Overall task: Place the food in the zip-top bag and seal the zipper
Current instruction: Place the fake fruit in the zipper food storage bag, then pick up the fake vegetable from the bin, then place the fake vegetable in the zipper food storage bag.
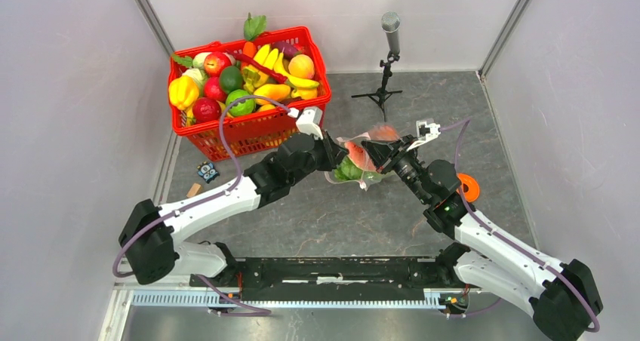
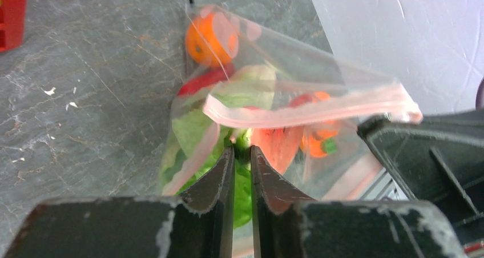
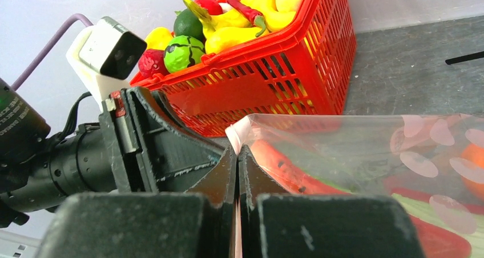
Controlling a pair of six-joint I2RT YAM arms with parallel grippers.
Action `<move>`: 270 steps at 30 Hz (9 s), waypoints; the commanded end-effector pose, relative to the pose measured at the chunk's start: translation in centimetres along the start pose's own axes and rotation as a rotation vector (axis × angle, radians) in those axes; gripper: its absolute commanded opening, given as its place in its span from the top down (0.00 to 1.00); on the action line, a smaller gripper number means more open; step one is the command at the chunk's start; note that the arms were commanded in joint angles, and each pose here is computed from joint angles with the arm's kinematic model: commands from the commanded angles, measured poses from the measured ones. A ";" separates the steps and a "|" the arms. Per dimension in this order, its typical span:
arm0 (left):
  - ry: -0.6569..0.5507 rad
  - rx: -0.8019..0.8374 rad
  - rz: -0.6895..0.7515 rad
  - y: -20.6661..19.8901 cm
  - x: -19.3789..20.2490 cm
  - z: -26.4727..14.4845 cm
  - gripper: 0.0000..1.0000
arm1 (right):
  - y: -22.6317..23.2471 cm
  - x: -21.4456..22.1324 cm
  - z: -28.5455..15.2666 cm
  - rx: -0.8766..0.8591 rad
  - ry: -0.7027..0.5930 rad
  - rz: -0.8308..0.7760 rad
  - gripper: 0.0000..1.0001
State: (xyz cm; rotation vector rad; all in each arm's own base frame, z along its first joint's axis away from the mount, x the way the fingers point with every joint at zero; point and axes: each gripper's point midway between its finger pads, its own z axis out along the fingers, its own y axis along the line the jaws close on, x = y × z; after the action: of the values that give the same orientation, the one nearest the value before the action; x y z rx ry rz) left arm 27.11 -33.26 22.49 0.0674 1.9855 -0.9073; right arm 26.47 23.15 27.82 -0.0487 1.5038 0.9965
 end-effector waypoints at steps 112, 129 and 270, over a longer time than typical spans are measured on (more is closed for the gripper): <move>-0.365 -0.713 -0.039 17.6 -21.6 6.4 0.92 | 0.0 -3.5 0.2 0.077 -0.081 -0.117 0.98; -0.316 -0.385 0.142 9.9 -22.9 1.1 0.98 | -0.1 -3.5 0.1 0.078 -0.083 -0.107 0.98; 0.399 0.330 0.140 -3.5 3.7 1.9 0.64 | 4.1 -3.9 0.6 -0.057 -0.108 -0.122 1.00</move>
State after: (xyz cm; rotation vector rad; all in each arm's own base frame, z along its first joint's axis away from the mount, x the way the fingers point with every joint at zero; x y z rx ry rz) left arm 25.17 -37.65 19.61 0.6010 2.1763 -1.1568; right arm 25.74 25.09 29.47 -0.1809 1.4781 0.9249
